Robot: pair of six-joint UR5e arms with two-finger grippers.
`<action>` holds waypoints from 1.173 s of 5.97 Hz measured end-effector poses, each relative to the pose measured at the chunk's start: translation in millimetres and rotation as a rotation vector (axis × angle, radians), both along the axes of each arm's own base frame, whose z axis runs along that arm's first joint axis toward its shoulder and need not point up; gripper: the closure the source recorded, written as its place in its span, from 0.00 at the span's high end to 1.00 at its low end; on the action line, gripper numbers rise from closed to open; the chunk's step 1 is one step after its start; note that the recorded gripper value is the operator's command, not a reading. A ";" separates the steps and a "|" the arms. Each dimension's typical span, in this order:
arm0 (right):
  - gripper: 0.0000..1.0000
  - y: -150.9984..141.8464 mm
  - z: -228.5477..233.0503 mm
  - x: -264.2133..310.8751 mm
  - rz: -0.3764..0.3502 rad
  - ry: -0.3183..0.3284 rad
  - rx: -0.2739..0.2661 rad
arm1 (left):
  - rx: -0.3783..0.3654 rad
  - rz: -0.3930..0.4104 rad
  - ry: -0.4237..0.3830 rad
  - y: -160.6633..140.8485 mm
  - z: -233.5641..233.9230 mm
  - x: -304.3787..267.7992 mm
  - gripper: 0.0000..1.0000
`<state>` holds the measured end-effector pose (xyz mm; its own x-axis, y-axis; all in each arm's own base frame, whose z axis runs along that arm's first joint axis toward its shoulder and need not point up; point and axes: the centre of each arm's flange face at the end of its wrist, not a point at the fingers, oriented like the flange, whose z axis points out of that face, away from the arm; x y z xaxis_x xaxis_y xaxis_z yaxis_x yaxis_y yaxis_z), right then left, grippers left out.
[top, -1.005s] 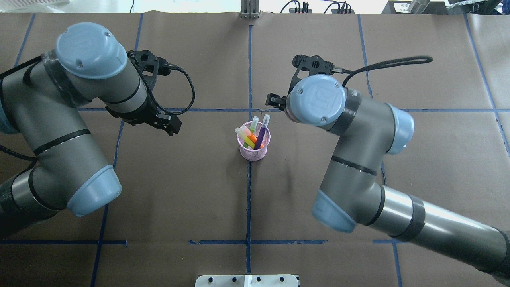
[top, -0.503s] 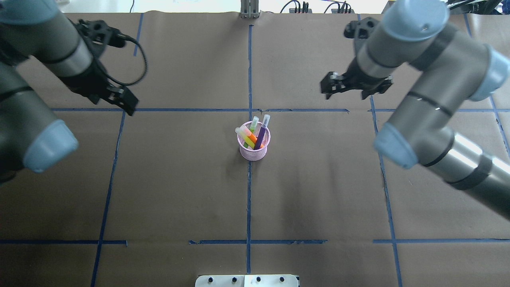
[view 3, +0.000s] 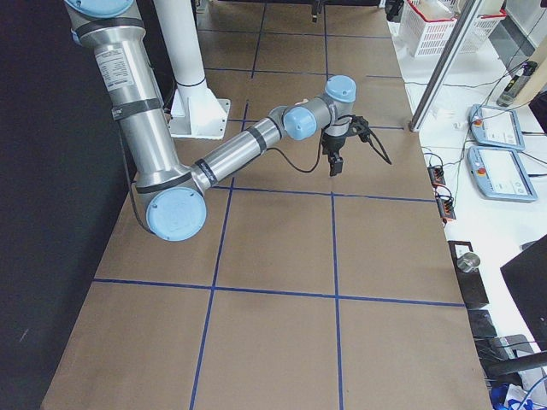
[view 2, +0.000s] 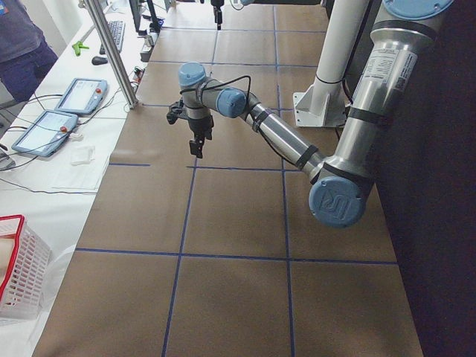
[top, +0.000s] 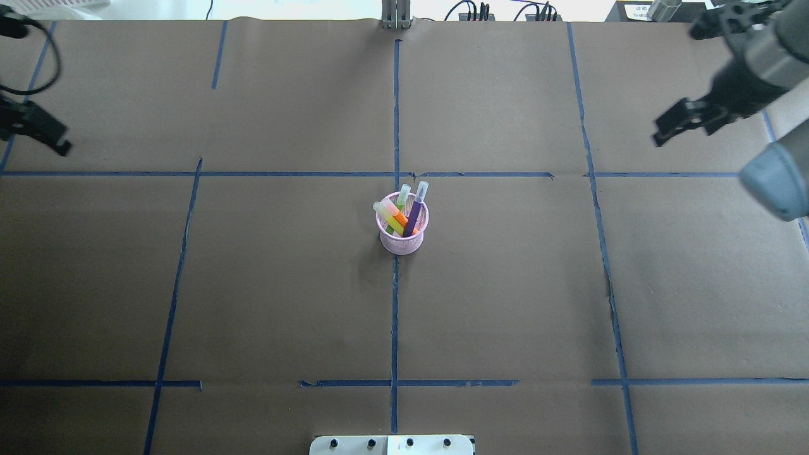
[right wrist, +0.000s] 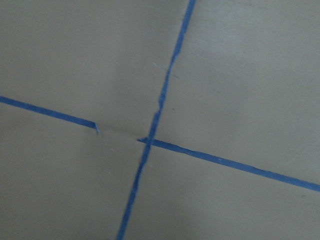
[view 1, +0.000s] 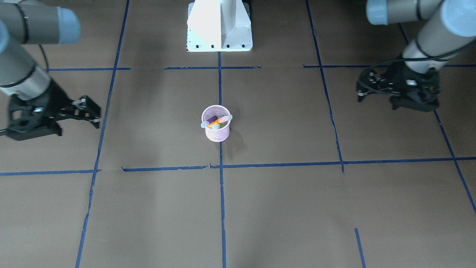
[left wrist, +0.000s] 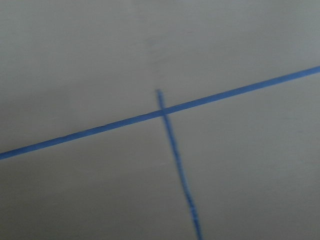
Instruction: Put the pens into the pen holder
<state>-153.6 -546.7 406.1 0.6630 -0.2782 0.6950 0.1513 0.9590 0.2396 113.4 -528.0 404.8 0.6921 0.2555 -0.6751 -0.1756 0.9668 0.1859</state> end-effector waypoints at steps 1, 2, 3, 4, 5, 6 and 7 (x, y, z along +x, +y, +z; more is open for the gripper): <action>1.00 10.5 45.1 56.3 -0.031 0.013 0.032 | -0.002 -0.009 -0.019 8.2 39.8 -50.0 1.00; 1.00 32.4 93.5 111.7 -0.054 0.024 0.050 | -0.024 -0.015 -0.005 22.9 81.6 -95.5 1.00; 1.00 64.5 139.2 158.6 -0.052 0.021 0.033 | -0.052 -0.018 0.041 39.5 120.1 -131.2 1.00; 1.00 104.5 182.8 190.3 -0.027 0.018 -0.026 | -0.082 -0.028 0.065 59.5 151.7 -154.1 1.00; 1.00 133.8 209.7 203.1 -0.010 0.018 -0.077 | -0.110 -0.035 0.050 78.0 174.5 -164.0 1.00; 1.00 144.1 217.7 206.9 -0.002 0.018 -0.095 | -0.123 -0.042 0.027 85.8 186.1 -168.1 1.00; 1.00 145.4 218.3 207.5 0.001 0.018 -0.098 | -0.136 -0.046 0.016 90.5 191.7 -169.3 1.00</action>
<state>53.9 -401.4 624.4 0.6758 -0.2085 0.7070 0.1538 0.9779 0.1414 -55.9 -437.4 596.5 0.6898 0.1292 -0.7124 -0.1286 0.9902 0.0551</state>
